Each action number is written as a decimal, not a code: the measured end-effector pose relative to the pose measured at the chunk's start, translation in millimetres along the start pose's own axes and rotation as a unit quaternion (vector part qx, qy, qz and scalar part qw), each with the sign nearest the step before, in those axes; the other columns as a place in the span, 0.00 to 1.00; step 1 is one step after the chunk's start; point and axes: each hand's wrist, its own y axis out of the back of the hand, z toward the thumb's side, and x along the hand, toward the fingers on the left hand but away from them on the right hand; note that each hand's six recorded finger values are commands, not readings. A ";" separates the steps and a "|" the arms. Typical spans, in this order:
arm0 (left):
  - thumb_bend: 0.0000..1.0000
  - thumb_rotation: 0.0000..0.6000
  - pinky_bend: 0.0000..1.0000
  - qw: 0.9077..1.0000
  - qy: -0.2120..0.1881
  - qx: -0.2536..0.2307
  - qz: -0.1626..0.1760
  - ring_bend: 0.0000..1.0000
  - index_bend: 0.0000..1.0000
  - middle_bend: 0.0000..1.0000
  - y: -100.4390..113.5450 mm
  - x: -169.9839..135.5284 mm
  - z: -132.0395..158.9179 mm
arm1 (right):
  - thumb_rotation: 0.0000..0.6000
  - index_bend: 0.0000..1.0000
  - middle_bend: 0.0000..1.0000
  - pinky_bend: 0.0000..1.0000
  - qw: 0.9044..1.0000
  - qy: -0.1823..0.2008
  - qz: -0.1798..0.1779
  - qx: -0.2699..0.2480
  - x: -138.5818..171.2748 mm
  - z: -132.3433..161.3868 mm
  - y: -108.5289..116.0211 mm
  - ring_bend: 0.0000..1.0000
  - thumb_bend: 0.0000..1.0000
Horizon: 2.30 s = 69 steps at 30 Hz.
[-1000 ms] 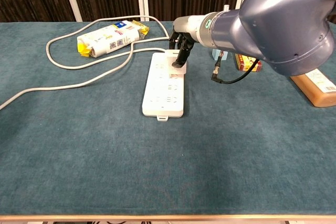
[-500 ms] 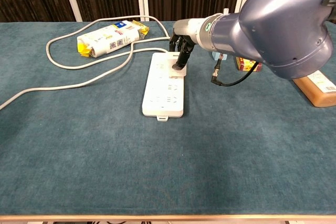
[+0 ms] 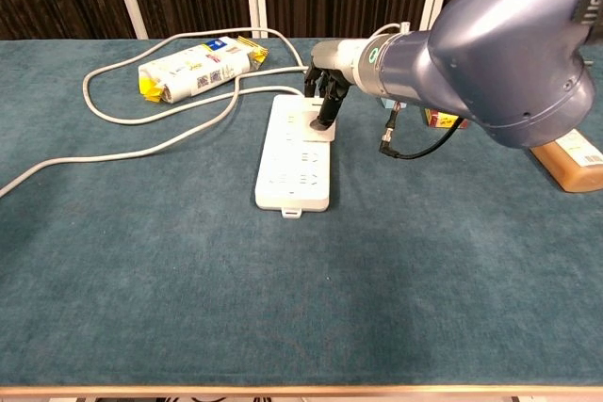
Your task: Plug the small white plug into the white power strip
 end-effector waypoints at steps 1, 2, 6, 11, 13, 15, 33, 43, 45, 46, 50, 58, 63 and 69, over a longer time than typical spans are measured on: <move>0.13 1.00 0.00 1.000 0.000 0.000 0.000 0.00 0.12 0.00 -0.2 0.1 0.0 | 1.00 0.63 0.54 0.00 1.000 0.000 0.000 0.001 0.0 0.4 -0.4 0.35 0.55; 0.13 1.00 0.00 1.000 0.000 0.000 -0.001 0.00 0.12 0.00 -0.4 0.2 0.0 | 1.00 0.63 0.54 0.00 1.000 0.001 0.000 0.001 -0.2 0.9 -0.5 0.35 0.56; 0.13 1.00 0.00 1.000 -0.002 0.000 -0.003 0.00 0.12 0.00 -1.2 0.4 0.6 | 1.00 0.63 0.54 0.00 1.000 0.000 -0.002 0.003 -0.9 2.0 0.0 0.35 0.55; 0.13 1.00 0.00 1.000 -0.002 -0.001 -0.002 0.00 0.12 0.00 -0.7 0.3 0.4 | 1.00 0.63 0.54 0.00 1.000 0.000 0.000 0.008 -1.2 3.2 -2.1 0.35 0.55; 0.13 1.00 0.00 1.000 -0.001 -0.001 -0.002 0.00 0.12 0.00 -0.3 0.3 0.0 | 1.00 0.63 0.54 0.00 1.000 0.000 0.001 0.012 -1.3 3.4 -3.4 0.35 0.56; 0.13 1.00 0.00 1.000 -0.001 -0.001 -0.002 0.00 0.12 0.00 0.0 0.3 -0.3 | 1.00 0.63 0.54 0.00 1.000 0.000 0.002 0.015 -1.5 4.4 -5.6 0.35 0.55; 0.13 1.00 0.00 1.000 0.000 -0.002 -0.002 0.00 0.12 0.00 0.2 0.8 -1.4 | 1.00 0.63 0.55 0.00 1.000 0.006 0.003 0.022 -0.9 13.1 -10.4 0.35 0.56; 0.13 1.00 0.00 1.000 0.001 -0.002 -0.002 0.00 0.12 0.00 0.5 1.1 -1.8 | 1.00 0.64 0.56 0.00 1.000 0.008 0.003 0.024 -1.6 15.7 -12.6 0.36 0.56; 0.13 1.00 0.00 1.000 0.001 -0.002 -0.002 0.00 0.12 0.00 0.8 1.0 -2.0 | 1.00 0.65 0.56 0.00 1.000 0.006 0.003 0.023 -1.9 14.4 -12.5 0.36 0.56; 0.13 1.00 0.00 1.000 0.001 -0.003 -0.002 0.00 0.12 0.00 0.8 1.0 -2.1 | 1.00 0.65 0.56 0.00 1.000 0.005 0.003 0.023 -1.9 13.9 -12.6 0.36 0.56; 0.13 1.00 0.00 1.000 0.001 -0.002 -0.002 0.00 0.12 0.00 0.8 1.0 -2.1 | 1.00 0.65 0.57 0.00 1.000 0.003 0.004 0.023 -2.1 11.7 -13.3 0.37 0.56; 0.13 1.00 0.00 1.000 0.002 -0.001 -0.001 0.00 0.12 0.00 1.0 0.7 -2.0 | 1.00 0.66 0.57 0.00 1.000 0.001 0.010 0.025 -2.7 8.9 -17.3 0.37 0.56; 0.13 1.00 0.00 1.000 0.002 -0.001 0.000 0.00 0.12 0.00 1.2 0.9 -2.2 | 1.00 0.66 0.57 0.00 0.999 0.007 0.015 0.029 -1.6 11.2 -20.6 0.37 0.56; 0.13 1.00 0.00 1.000 0.003 -0.001 0.000 0.00 0.12 0.00 1.1 1.0 -2.2 | 1.00 0.66 0.57 0.00 0.999 0.013 0.015 0.031 -1.1 15.7 -23.4 0.38 0.56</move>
